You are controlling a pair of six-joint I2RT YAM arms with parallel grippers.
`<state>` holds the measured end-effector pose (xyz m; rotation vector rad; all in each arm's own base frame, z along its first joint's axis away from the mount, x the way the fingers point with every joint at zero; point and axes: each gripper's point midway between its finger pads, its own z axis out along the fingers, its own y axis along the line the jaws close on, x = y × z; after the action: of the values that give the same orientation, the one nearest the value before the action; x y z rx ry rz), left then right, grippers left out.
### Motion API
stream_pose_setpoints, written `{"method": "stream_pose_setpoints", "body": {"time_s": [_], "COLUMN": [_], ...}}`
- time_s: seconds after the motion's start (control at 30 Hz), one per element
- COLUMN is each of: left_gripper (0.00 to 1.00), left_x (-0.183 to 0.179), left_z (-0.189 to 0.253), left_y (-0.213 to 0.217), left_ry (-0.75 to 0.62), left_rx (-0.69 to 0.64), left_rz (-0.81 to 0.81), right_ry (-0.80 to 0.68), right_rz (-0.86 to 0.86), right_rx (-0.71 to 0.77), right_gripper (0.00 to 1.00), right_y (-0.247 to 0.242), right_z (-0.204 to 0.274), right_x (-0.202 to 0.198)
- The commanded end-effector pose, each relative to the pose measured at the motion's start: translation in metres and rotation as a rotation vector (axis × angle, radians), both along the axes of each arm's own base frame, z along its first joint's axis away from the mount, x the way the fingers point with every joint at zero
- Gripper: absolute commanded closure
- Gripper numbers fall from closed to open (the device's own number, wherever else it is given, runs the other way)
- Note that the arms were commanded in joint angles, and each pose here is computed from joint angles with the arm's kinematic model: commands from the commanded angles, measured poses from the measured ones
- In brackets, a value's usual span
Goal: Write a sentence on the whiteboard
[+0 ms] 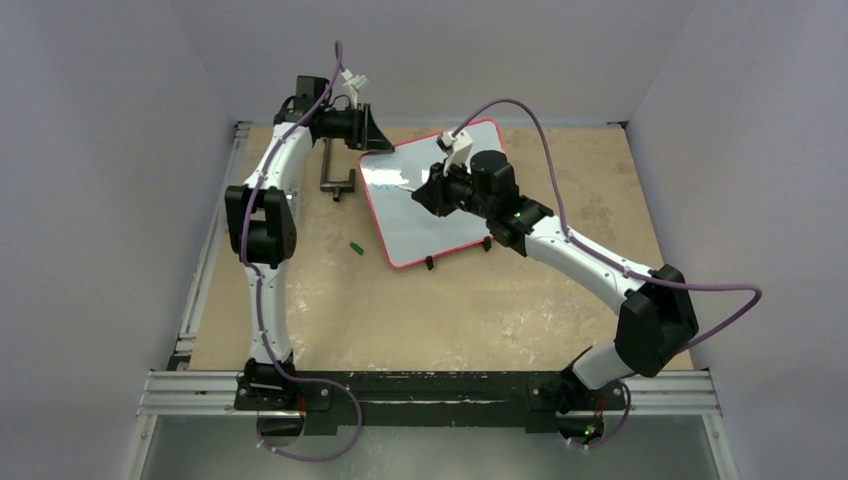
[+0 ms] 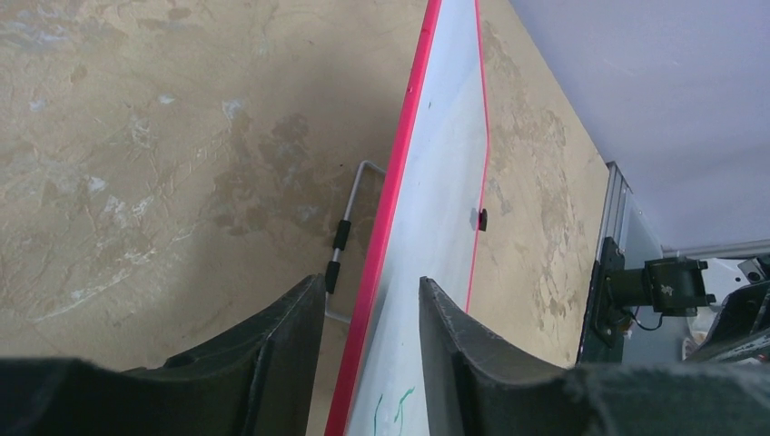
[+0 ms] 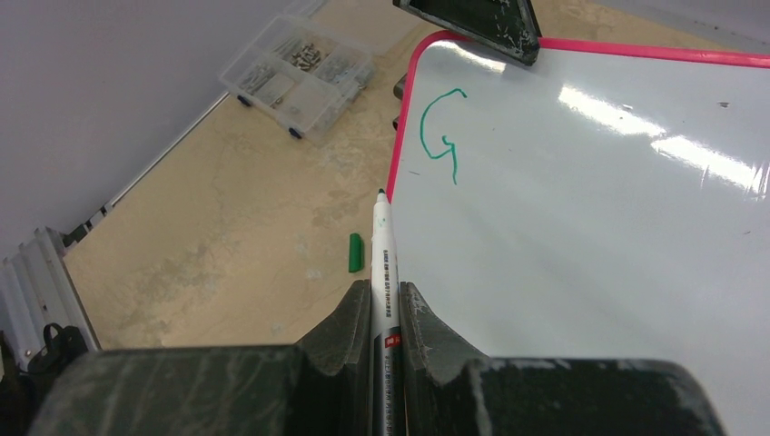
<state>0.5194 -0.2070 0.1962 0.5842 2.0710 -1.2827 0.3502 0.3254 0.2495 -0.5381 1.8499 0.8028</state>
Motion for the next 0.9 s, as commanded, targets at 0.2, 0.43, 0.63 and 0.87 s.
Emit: {"method": "stream_pose_setpoints", "body": {"time_s": [0.2, 0.43, 0.63, 0.87], "left_gripper": [0.71, 0.88, 0.91, 0.93], "left_x": [-0.007, -0.011, -0.015, -0.022], "left_z": [-0.012, -0.009, -0.005, 0.001], "left_y": [-0.003, -0.006, -0.006, -0.008], "left_ry": [-0.026, -0.041, -0.074, -0.123], "left_rx": [0.032, 0.0, -0.003, -0.035], "left_rz": [-0.042, -0.063, -0.07, -0.098], "right_ry": [-0.063, -0.074, -0.081, -0.103], "right_rz": [-0.003, -0.015, -0.026, -0.064], "right_rx": [0.042, 0.022, 0.005, -0.022], "right_gripper": [1.0, 1.0, 1.0, 1.0], "right_y": [0.012, 0.018, 0.022, 0.022], "right_z": [0.026, 0.013, 0.006, 0.005], "right_x": [0.02, 0.034, 0.045, 0.059]}}
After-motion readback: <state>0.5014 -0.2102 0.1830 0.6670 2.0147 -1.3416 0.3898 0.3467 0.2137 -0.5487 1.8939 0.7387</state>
